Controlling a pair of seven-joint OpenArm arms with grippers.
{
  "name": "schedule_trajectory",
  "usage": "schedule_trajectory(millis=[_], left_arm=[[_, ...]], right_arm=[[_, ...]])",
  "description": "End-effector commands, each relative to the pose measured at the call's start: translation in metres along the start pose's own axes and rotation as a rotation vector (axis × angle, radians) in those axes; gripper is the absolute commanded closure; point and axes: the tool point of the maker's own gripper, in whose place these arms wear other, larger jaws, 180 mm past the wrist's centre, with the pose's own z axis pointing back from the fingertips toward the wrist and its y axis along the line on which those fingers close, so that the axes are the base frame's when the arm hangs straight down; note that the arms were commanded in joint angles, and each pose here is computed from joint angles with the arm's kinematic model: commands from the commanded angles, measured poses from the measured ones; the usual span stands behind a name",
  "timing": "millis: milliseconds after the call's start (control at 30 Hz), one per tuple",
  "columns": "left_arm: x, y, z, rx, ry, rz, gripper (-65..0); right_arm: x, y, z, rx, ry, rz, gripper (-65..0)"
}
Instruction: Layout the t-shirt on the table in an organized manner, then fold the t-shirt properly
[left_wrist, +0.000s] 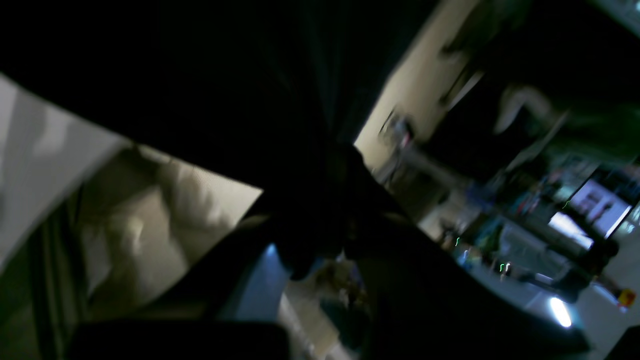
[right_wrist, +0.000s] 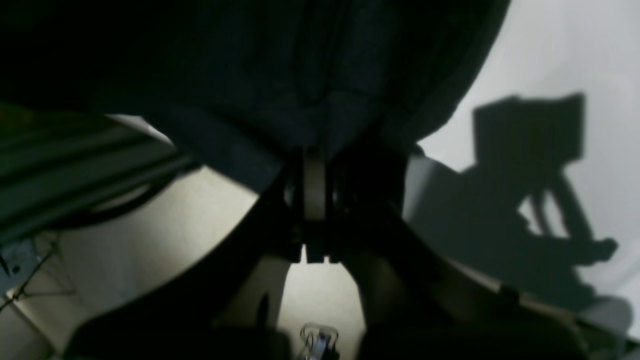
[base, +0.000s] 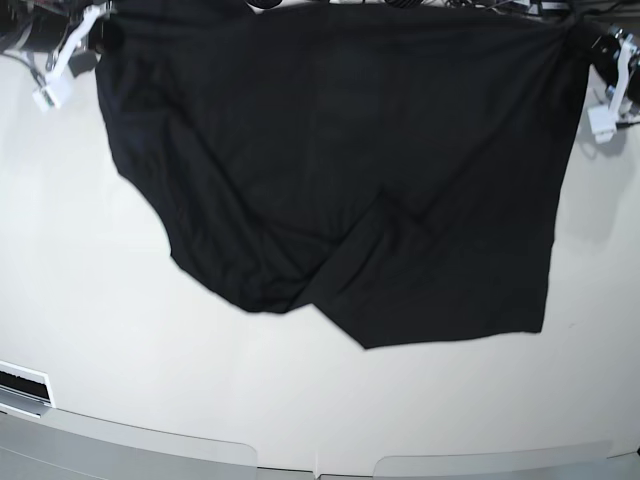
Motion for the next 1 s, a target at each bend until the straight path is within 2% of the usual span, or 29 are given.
schedule_trajectory(millis=[0, 233, 400, 467, 600, 800, 867, 967], left_arm=[[-0.006, 0.008, 0.013, 0.043, 0.032, -0.011, 0.0], [-0.013, 0.015, 0.016, 0.083, 0.070, -0.017, 0.0], [-0.005, 0.018, 0.020, 0.096, 0.049, -0.026, 0.0], [0.004, 0.021, 0.027, 0.115, 0.027, -0.036, 0.0], [0.037, 0.027, 0.039, 0.146, -0.097, -0.067, 0.0], [0.084, 0.022, 0.039, 0.133, -0.231, -0.118, 0.0], [0.092, 0.021, 0.035, 0.134, -0.248, -0.129, 0.0], [0.093, 0.030, 0.031, 0.187, -0.229, -0.142, 0.0]], right_arm=[[0.000, -0.001, 0.005, -0.008, -0.001, 0.018, 0.0], [-0.023, 0.005, 0.007, 0.014, 0.045, -0.008, 0.0], [-0.012, 0.014, 0.007, 0.063, -0.006, -0.015, 0.0], [-0.005, 0.013, 0.006, 0.064, -0.025, -0.009, 0.0], [0.009, 0.012, 0.006, 0.063, -0.059, 0.004, 0.0], [0.039, 0.010, 0.008, 0.065, -0.134, 0.032, 0.0], [0.048, 0.008, 0.008, 0.059, -0.154, 0.043, 0.0], [0.062, 0.006, 0.010, 0.054, -0.186, 0.058, 0.0]])
